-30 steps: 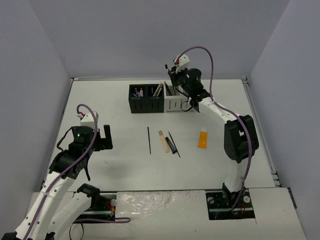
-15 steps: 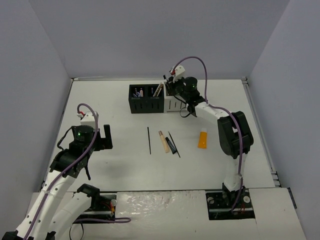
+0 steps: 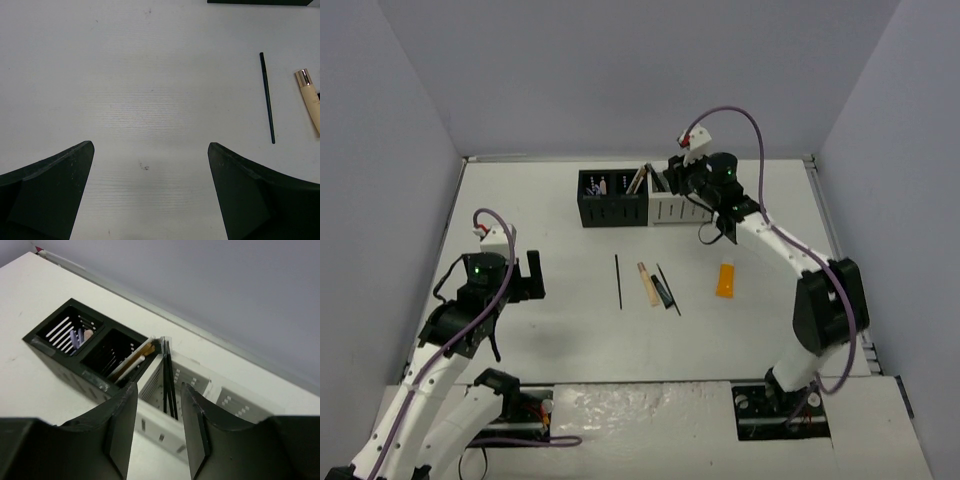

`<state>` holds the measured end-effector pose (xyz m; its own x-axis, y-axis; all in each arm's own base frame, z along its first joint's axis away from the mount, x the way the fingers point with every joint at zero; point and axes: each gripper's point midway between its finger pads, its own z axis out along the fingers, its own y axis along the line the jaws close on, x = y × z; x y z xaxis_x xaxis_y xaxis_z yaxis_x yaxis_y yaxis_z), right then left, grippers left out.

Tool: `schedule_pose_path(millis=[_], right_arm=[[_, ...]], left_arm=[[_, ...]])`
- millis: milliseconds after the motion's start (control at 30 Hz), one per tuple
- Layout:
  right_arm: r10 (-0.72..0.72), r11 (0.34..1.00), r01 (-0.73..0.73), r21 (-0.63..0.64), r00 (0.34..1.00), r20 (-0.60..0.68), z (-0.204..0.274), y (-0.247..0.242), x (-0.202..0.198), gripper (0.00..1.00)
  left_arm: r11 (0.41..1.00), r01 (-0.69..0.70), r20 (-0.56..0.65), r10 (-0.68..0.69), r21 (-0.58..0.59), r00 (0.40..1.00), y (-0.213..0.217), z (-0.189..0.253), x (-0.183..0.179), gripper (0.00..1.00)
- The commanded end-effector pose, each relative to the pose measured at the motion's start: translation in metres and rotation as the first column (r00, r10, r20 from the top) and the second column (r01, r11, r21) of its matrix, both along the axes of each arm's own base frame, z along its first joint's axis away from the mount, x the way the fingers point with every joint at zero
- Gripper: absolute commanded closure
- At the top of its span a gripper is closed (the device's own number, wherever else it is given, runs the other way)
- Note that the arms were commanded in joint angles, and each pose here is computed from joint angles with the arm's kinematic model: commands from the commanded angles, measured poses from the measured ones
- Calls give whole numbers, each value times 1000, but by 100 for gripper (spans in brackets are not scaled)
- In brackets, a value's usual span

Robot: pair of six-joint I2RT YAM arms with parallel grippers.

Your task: Organize the makeup

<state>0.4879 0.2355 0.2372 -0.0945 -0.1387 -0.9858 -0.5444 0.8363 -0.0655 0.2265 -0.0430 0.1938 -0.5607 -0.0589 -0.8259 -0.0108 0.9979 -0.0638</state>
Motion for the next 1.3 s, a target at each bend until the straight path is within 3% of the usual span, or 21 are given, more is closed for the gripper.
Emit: schedule_pose_path(millis=[0,200,367,800,1267], right_arm=[[-62,997,66,43,994,-85,35,-12,-47,62],[-131,991,117,-60,905,-404,-53,-19,-115,59],[-136,990,94,-105,823,-552,-112,-12,-158,58],[-240,964,91,-249,696,-677,-180,-4,-177,58],[-291,943,84,-323,681,-672,-200,6,-165,64]], left_arm=[[1000,5,65,-4,-16,998,-2,16,10,3],[1000,5,63,-4,-15,998,-2,16,10,3],[1000,-1,50,2,-10,999,-1,13,11,3],[1000,-9,39,9,0,999,0,10,11,3],[1000,-2,40,2,-3,999,-1,11,11,3]])
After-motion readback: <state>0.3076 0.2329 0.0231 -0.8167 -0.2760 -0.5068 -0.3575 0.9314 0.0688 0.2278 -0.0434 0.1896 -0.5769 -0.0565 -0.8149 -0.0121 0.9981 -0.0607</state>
